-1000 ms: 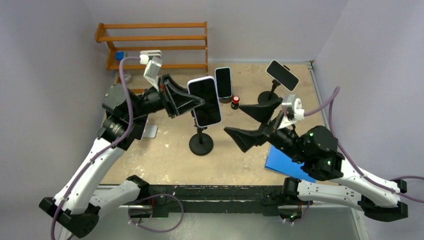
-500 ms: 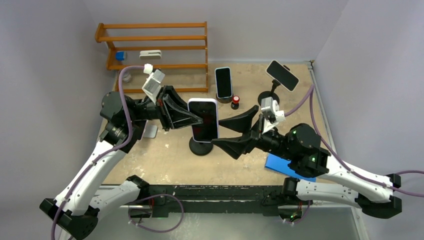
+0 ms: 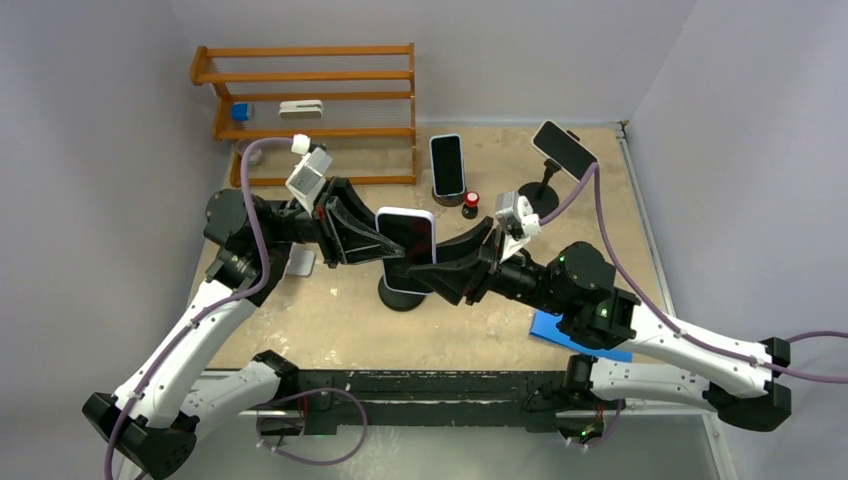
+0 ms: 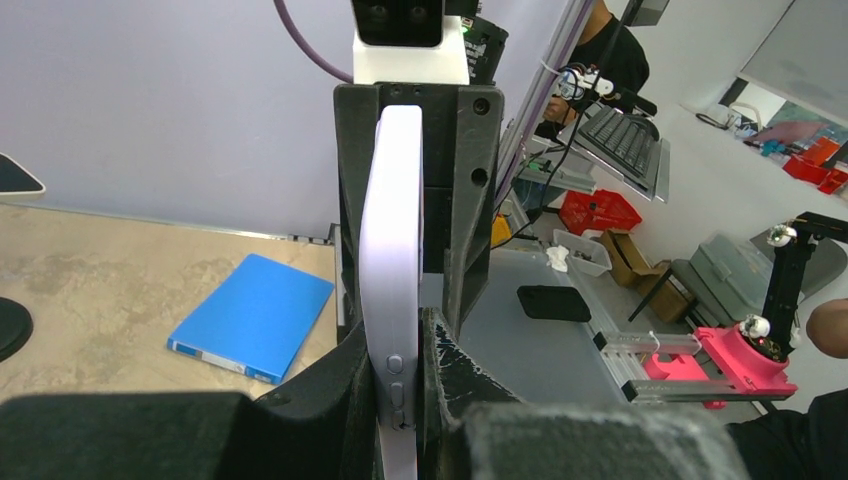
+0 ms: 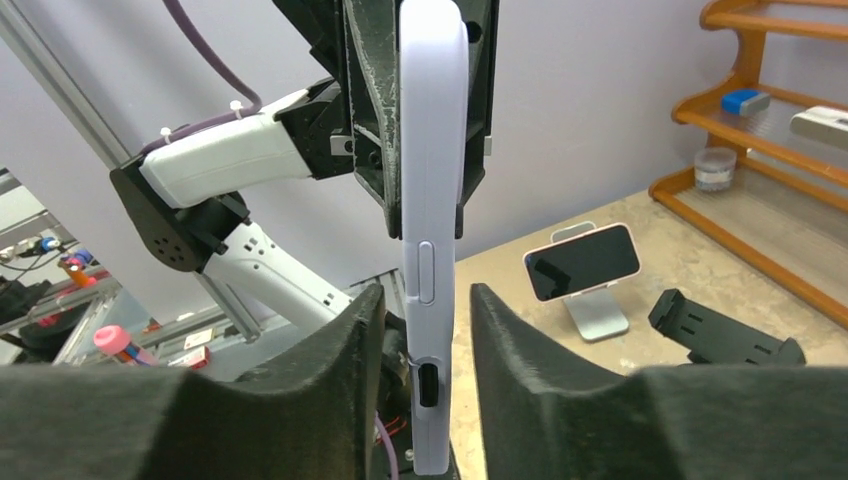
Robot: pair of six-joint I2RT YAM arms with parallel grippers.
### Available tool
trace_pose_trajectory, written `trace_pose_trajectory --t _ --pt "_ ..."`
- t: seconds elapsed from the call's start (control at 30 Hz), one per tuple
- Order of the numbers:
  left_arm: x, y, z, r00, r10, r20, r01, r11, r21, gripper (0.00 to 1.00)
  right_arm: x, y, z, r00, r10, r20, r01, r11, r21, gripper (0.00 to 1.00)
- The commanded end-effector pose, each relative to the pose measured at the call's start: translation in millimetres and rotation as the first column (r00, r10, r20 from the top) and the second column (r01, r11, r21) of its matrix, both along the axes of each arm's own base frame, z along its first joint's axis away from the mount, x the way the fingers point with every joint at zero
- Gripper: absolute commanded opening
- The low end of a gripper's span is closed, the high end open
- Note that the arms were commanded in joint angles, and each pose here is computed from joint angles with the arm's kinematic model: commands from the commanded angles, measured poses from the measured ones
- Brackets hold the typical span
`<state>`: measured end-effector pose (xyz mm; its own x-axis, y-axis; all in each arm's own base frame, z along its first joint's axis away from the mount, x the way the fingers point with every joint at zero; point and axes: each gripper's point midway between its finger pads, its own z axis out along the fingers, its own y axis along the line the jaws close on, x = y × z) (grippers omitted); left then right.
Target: Remove the phone from the phone stand
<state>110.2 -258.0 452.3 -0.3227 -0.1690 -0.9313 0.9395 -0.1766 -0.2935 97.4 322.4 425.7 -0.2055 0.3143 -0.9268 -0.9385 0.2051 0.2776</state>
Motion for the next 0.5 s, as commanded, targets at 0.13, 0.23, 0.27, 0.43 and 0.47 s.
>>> trace_pose_trajectory --t 0.13,0.23,0.27,0.43,0.47 --pt "-6 4 13 0.996 0.01 0.084 -0.005 0.999 -0.054 0.0 -5 -10 37 1.0 0.005 0.017 -0.007 0.993 0.114 0.0" --pt "-1 4 12 0.995 0.052 0.087 -0.048 0.998 -0.051 0.33 7 -23 42 0.997 -0.083 -0.003 0.082 0.988 0.134 0.0" --pt "3 4 12 0.993 0.087 0.083 -0.083 0.995 -0.051 0.5 15 -29 43 0.991 -0.136 -0.011 0.137 0.981 0.139 0.0" --pt "43 16 3 0.924 0.38 0.053 -0.377 0.925 -0.053 0.84 64 -67 17 0.881 -0.444 -0.162 0.457 0.888 0.052 0.0" --pt "55 21 -1 0.888 0.458 0.045 -0.455 0.889 -0.053 0.84 77 -77 7 0.832 -0.523 -0.185 0.534 0.845 0.012 0.0"
